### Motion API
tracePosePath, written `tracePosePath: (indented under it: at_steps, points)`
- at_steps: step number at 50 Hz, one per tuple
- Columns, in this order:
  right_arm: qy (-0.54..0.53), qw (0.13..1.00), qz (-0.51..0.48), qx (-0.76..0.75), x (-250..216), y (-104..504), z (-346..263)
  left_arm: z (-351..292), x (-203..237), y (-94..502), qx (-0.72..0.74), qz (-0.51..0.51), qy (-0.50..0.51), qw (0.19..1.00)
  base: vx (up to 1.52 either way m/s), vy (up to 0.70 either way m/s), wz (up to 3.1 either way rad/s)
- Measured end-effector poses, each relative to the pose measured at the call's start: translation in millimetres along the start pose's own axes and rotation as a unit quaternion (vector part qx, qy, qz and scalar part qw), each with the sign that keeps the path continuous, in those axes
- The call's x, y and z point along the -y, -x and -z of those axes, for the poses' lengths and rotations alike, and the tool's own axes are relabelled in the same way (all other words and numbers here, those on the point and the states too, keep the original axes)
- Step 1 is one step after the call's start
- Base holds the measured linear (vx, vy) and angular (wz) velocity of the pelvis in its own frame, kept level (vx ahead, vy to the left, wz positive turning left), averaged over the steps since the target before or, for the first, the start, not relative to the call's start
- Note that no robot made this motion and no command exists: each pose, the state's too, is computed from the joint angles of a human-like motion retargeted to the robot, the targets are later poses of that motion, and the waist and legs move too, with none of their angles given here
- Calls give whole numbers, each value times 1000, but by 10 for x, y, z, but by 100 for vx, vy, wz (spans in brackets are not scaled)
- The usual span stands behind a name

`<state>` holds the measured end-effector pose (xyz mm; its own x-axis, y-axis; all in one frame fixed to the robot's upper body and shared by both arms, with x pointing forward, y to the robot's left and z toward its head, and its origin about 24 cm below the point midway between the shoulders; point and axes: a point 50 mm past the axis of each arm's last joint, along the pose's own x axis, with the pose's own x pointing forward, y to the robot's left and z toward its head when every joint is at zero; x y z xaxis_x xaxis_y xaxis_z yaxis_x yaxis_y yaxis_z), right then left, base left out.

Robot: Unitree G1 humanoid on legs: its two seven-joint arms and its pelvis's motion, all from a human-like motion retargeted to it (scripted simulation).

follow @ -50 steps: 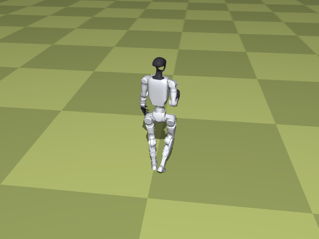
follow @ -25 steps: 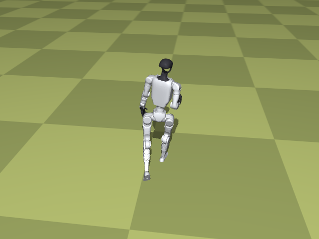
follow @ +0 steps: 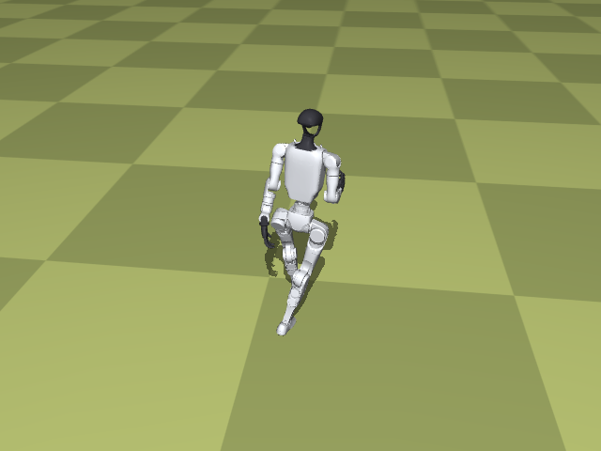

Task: Walk run

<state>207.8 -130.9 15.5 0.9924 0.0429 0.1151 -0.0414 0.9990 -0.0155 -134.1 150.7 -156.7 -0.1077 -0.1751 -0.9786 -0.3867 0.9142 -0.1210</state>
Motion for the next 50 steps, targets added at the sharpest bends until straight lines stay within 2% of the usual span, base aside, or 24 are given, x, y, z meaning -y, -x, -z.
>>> tracePosePath:
  at_steps: [8, 13, 22, 30, 37, 43, 46, 50]
  points:
    - [-23, 996, -21, -79, -153, 320, 265, -449, -159, 5, 72, -48, 48, 995, 98, -3, -60]
    - [-18, 996, -46, -72, -212, 314, 242, -1250, -214, 78, 162, -67, 42, 984, 80, 0, 29]
    - [-12, 998, -29, -57, -61, 275, 205, -2896, 337, 632, 404, 21, -105, 909, 68, 0, 66]
    - [-40, 996, 1, -76, -45, 372, 264, -3454, 544, 1108, 508, 28, -182, 842, 74, -18, 70]
    - [-18, 996, -26, -83, -10, 370, 289, -3079, 430, 778, 440, 19, -184, 879, 86, -34, 38]
    - [-17, 994, -35, -102, -4, 435, 349, -2005, 138, 199, 251, -25, -187, 949, 85, -41, 49]
    - [-10, 994, -54, -97, -25, 362, 326, -1455, -41, 84, 189, -66, -169, 965, 72, -34, -18]
    - [18, 996, -62, -60, -26, 208, 223, -831, -221, 47, 99, -68, -173, 978, 79, -36, -9]
